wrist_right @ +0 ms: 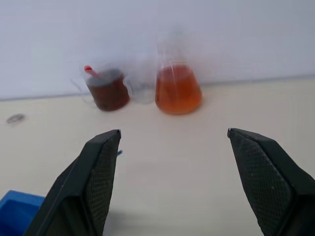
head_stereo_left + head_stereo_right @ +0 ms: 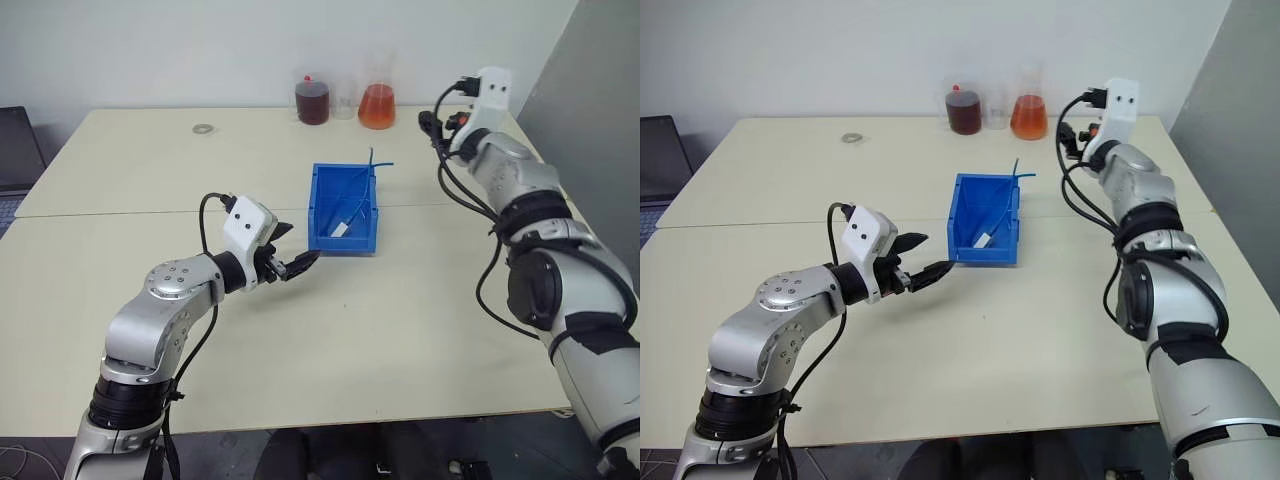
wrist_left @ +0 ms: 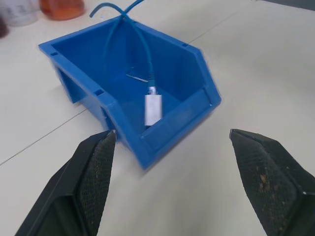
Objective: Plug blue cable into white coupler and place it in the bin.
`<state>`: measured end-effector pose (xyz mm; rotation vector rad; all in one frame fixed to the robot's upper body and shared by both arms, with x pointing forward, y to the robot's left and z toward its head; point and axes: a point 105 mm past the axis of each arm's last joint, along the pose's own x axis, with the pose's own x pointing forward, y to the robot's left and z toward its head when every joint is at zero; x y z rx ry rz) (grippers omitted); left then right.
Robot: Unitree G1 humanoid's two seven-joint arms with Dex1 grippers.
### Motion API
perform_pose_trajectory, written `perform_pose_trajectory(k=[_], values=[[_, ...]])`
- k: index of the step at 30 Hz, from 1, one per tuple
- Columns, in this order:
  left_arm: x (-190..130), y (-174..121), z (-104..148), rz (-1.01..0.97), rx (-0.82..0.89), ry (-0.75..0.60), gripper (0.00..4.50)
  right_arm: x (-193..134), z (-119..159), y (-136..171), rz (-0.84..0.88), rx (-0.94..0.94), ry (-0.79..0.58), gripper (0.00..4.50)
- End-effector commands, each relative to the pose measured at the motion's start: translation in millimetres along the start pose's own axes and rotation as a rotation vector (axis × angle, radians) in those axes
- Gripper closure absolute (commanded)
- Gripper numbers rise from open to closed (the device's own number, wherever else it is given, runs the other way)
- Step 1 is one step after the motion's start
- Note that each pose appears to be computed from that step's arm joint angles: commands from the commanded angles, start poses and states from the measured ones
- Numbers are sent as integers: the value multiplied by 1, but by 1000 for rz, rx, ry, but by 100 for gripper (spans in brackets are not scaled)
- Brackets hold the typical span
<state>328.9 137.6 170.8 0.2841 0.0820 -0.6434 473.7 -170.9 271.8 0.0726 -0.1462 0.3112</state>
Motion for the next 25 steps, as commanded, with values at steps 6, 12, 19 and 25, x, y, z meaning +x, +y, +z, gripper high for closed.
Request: perform_pose_trajectory(k=[6,12,19,25], values=[[-17,36,-15,381,1,-73,64,-126,-29,53,89,-306,-192,82],[-34,32,-36,417,-15,-54,64,-176,-72,84,63,-218,-116,82],[-45,41,-32,303,-73,-27,64,-168,-78,92,178,-188,-72,82],[-61,66,-25,370,-83,-70,64,-159,-83,66,112,-239,-55,82]])
